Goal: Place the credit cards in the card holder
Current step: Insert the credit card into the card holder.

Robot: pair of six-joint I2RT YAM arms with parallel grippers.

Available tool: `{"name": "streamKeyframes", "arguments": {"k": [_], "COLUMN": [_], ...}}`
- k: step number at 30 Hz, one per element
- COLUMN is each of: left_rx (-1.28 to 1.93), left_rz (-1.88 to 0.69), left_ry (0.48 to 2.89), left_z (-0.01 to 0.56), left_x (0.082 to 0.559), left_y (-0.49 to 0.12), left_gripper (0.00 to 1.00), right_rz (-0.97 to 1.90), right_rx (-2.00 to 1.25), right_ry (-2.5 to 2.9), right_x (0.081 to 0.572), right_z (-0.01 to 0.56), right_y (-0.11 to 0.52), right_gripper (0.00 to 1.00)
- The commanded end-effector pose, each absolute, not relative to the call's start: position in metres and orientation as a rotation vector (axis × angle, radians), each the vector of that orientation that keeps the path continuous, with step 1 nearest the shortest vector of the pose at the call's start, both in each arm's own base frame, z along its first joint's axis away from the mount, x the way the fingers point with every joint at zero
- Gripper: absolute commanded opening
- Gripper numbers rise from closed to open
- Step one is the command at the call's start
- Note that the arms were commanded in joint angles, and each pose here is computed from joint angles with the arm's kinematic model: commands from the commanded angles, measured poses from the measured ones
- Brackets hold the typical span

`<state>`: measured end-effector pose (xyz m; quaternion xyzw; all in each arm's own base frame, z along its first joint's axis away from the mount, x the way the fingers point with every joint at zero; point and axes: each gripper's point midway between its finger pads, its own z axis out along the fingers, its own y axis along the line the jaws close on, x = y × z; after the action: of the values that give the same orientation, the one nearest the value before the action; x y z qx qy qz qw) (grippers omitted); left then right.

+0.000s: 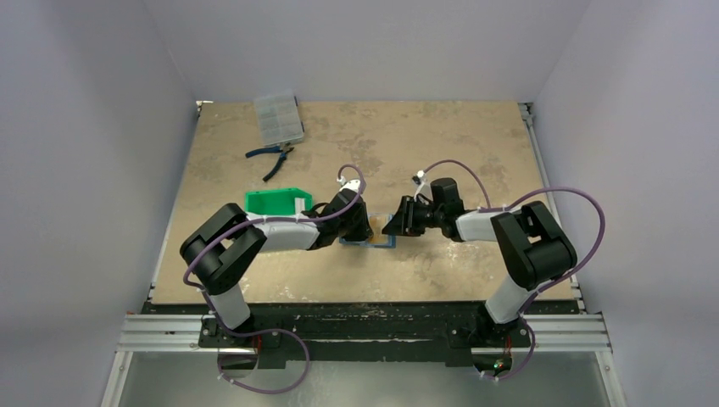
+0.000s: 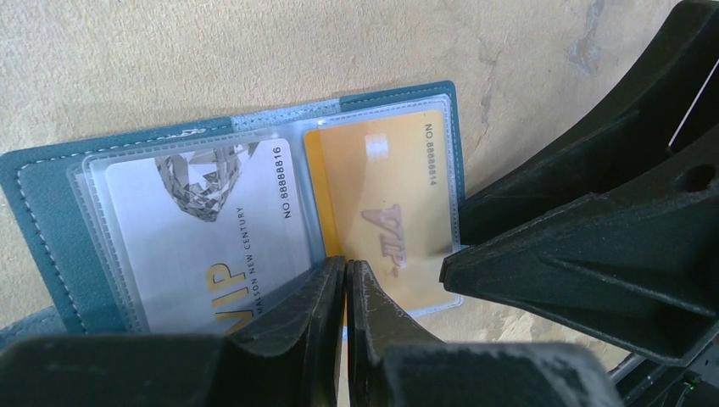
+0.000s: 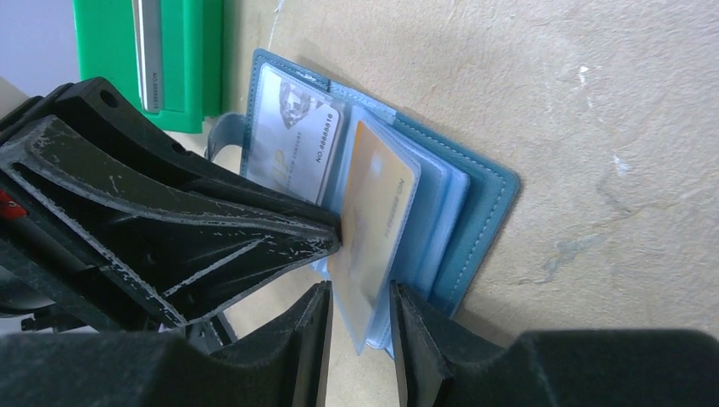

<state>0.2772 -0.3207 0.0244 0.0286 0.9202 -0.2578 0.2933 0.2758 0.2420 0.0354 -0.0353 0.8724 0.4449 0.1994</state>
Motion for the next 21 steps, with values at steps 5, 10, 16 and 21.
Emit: {"name": "streamKeyframes", "arguments": {"k": [5, 10, 16, 21], "left_rx": [0.066, 0.075, 0.094, 0.073], "left_rz": [-0.639, -0.657, -0.685, -0.679], "left_ry": [2.496, 2.488, 2.430, 2.393], "left_z": [0.007, 0.012, 0.046, 0.084], "left_x": [0.271, 0.271, 0.276, 0.279], "left_y": [-0.309, -0.313, -0.314, -0.296], "left_gripper": [0.09, 0.08, 0.19, 0.34], "right_rz": [1.236, 1.213, 1.174, 1.201], "right_rx": [-0.190, -0.226, -0.253, -0.300], "right_ry": [2.386, 2.381, 2.372, 2.353], "right_x": [0.274, 0.274, 0.279, 0.282], "right_z": [0.059, 0.064, 0.068, 0.074], "right_y": [0.258, 0.265, 0.267, 0.281], "right_gripper": [0.38, 0.38, 0.40, 0.42]}}
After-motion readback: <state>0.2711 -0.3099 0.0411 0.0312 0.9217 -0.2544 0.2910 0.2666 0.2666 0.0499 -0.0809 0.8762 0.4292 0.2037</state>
